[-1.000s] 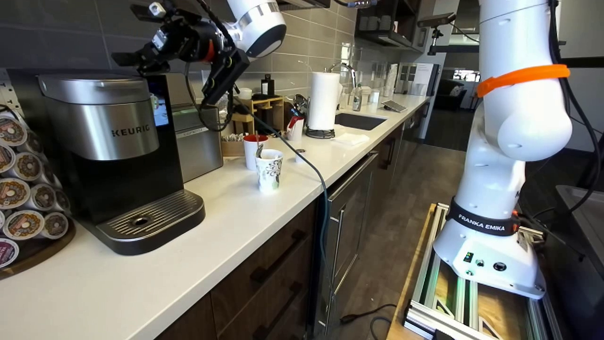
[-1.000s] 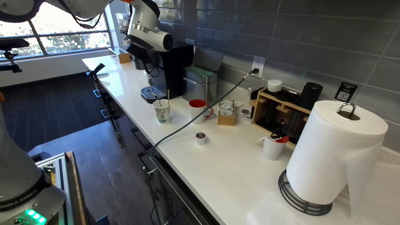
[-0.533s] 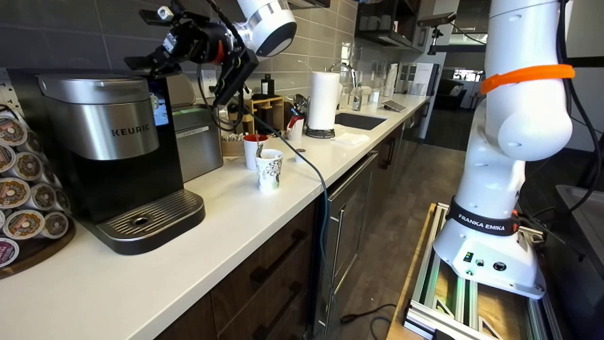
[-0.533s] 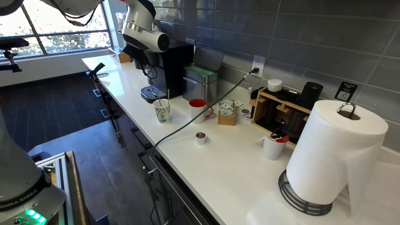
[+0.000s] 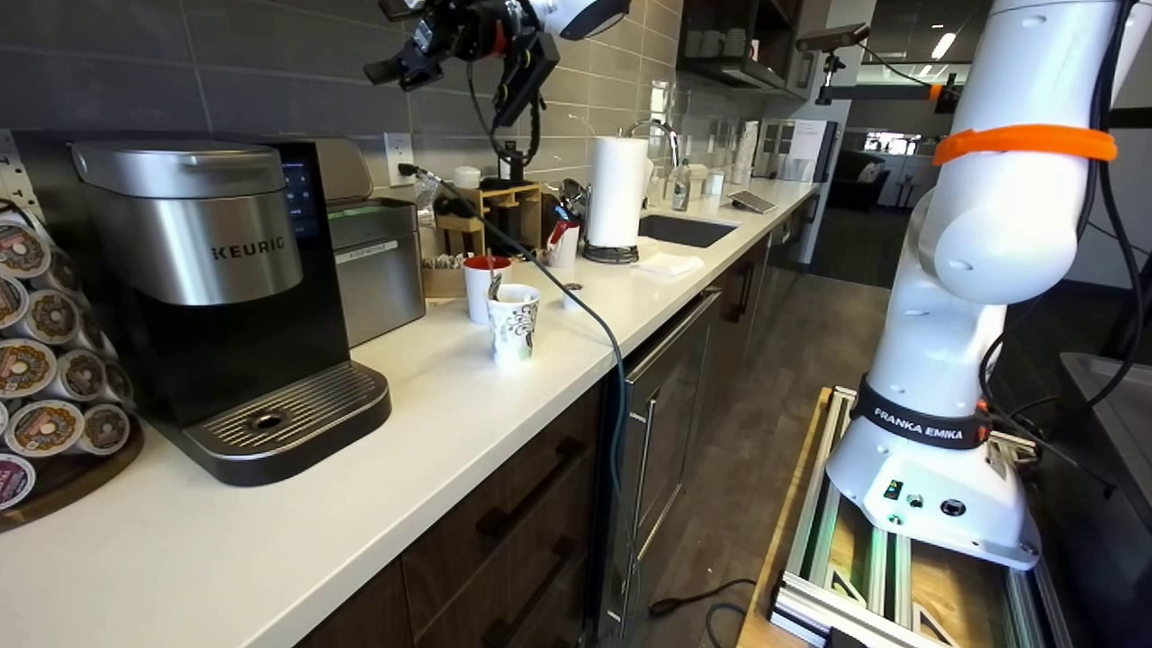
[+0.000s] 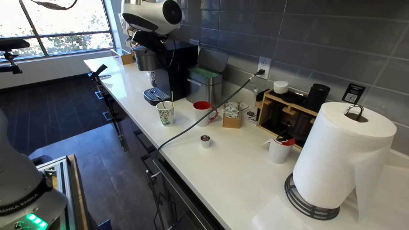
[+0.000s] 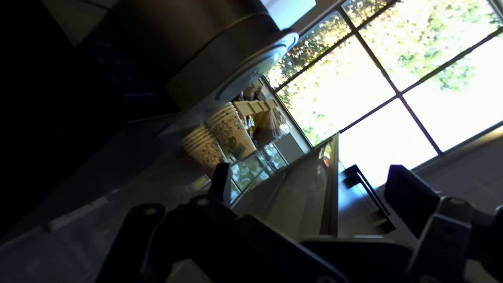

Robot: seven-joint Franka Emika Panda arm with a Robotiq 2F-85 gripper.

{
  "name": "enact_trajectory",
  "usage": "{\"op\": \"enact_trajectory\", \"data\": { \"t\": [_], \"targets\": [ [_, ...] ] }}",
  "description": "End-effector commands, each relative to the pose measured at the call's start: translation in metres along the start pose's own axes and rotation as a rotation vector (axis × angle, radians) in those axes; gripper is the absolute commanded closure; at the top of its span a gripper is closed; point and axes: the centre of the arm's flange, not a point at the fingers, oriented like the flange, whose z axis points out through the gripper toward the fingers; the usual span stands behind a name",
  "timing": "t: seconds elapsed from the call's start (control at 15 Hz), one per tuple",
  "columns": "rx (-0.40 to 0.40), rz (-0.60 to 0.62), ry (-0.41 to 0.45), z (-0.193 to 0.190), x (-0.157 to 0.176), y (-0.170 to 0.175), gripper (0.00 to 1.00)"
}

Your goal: Close the lid of the coffee maker

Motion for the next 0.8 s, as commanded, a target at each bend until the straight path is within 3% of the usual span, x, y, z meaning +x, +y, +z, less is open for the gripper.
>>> {"op": "enact_trajectory", "data": {
  "t": [0.0,0.27,0.53,0.6,0.73],
  "targets": [
    [-0.085,0.121,-0.135,-0.037,-0.033,-0.04,0.0],
    [-0.172,0.26,-0.229,-0.054,-0.069,-0.079,0.0],
    [-0.284,0.433,-0.244,-0.066,-0.112,-0.126,0.0],
    [-0.226,0.36,-0.238,-0.057,-0.081,-0.087,0.0],
    [-0.235,0.356,-0.232,-0.061,-0.084,-0.1,0.0]
  ]
}}
